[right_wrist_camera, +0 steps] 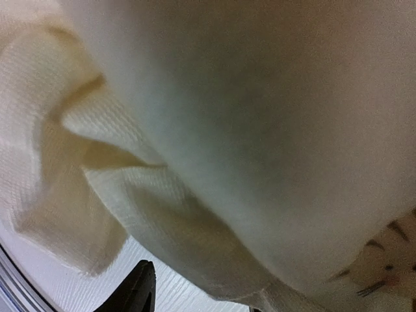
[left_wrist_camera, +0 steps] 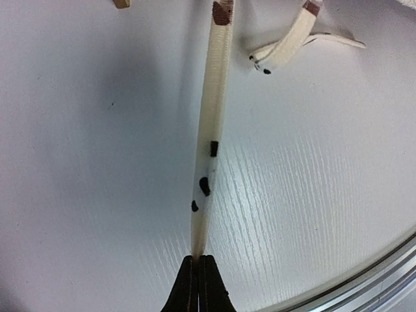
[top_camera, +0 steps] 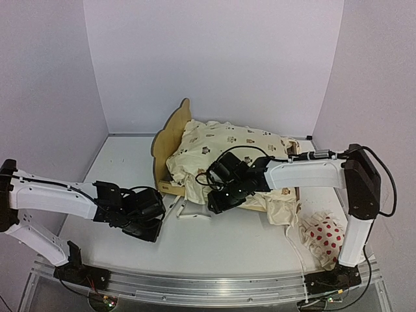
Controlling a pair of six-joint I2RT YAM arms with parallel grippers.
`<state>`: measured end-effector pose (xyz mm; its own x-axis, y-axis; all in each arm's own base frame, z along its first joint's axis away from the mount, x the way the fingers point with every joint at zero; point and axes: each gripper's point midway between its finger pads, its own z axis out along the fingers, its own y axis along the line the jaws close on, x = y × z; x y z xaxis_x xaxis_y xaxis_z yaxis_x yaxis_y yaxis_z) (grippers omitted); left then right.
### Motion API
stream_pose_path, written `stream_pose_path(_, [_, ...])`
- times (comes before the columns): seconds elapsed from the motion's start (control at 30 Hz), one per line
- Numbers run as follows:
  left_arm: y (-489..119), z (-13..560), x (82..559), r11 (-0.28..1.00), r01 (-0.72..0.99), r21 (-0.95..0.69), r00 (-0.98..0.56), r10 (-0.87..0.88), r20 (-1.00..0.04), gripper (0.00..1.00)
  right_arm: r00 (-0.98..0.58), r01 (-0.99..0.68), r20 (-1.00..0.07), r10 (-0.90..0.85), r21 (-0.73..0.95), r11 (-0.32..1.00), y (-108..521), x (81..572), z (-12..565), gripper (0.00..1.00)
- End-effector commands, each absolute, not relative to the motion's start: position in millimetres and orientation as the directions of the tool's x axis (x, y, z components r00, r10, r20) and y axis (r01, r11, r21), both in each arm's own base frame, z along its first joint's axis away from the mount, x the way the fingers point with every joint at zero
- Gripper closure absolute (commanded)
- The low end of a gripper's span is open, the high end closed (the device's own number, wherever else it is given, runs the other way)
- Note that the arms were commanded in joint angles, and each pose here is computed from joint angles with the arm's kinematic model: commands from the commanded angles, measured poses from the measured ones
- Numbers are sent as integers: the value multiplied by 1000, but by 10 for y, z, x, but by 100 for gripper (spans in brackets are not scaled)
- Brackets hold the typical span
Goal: Set up the pet bed
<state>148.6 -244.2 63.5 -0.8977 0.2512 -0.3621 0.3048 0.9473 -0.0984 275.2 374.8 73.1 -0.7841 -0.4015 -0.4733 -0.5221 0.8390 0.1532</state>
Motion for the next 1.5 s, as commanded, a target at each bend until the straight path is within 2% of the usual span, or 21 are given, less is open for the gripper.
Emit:
stream_pose_path(0.0, [-2283, 709, 1267, 961, 267, -73, -922, 233, -308, 100, -781, -463, -520, -346, 110, 880, 3633, 3271, 737, 50])
stream_pose_path(0.33, [-2432, 821, 982, 943, 311, -120, -918, 265, -296, 100, -779, -446, -540, -318, 121, 887, 3619, 3645, 779, 50])
stream_pose_path(0.47, [-2479, 857, 896, 936, 322, -138, -917, 273, -290, 100, -778, -469, -531, -335, 136, 873, 3639, 3641, 762, 50])
stream_pose_path(0.73, [-2463, 864, 989, 938, 318, -139, -900, 252, -357, 100, -804, -566, -444, -396, 368, 737, 3756, 2961, 906, 47])
stream_pose_path(0.97, [-2494, 926, 1123, 933, 336, -131, -863, 249, -440, 100, -704, -689, -520, -484, 334, 642, 4101, 2468, 988, 44])
stream_pose_path(1.1, [-2518, 947, 1153, 928, 346, -140, -850, 247, -465, 100, -688, -690, -570, -448, 326, 646, 4413, 2533, 902, 43])
stream_pose_path(1.2, [-2509, 934, 1157, 926, 348, -148, -847, 243, -472, 100, -698, -644, -621, -356, 327, 692, 4584, 2750, 876, 43])
stream_pose_path(1.47, [-2433, 961, 1150, 921, 350, -170, -840, 229, -492, 100, -695, -576, -680, -233, 332, 747, 4922, 3164, 776, 43])
